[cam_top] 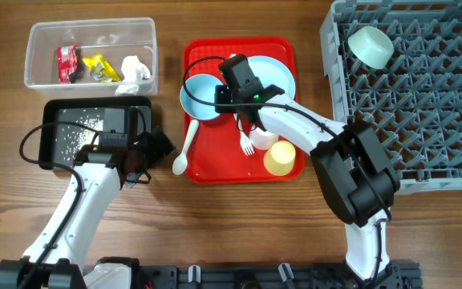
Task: Sort waste into correct bins and load items into the dishwasher rack
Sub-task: 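Lift the light-blue bowl with the right gripper and carry it to the rack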
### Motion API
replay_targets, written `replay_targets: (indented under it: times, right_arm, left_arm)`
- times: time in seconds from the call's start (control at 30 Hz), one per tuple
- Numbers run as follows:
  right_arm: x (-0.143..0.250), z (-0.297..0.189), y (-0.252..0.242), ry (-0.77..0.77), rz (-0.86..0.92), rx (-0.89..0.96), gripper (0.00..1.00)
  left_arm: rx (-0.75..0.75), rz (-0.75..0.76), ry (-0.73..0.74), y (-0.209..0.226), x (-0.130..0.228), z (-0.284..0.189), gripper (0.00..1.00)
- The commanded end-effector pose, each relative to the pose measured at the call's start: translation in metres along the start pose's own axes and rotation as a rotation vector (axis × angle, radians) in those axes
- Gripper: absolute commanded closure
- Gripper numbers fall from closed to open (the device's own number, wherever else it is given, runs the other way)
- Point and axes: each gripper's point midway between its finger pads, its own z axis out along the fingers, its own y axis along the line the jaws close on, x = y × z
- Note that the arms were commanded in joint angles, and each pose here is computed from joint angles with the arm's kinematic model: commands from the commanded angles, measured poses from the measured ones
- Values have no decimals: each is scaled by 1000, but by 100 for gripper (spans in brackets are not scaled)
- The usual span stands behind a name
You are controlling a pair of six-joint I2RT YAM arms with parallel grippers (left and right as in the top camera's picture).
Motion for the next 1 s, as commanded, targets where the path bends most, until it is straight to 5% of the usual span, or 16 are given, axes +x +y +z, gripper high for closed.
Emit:
replay_targets:
  times: [0.0,0.2,0.5,0.77,0.97]
  right_arm:
    - [-20,-18,-2,-56,-44,23,96]
    - [-85,-126,-33,-255,-186,212,96]
    - [-134,-304,-186,-392,-267,1041,96]
    - [-105,-345,-294,-185,-151,1340,96]
    - [-78,-354,-331,-78,-70,1368,96]
  left_arm:
    - [-1,-14,8,1,2,1,0]
    - [-1,-14,8,1,2,1,0]
    - [-1,-14,8,1,2,1,0]
    - [-1,-14,8,1,2,1,0]
    - [-1,-14,8,1,2,1,0]
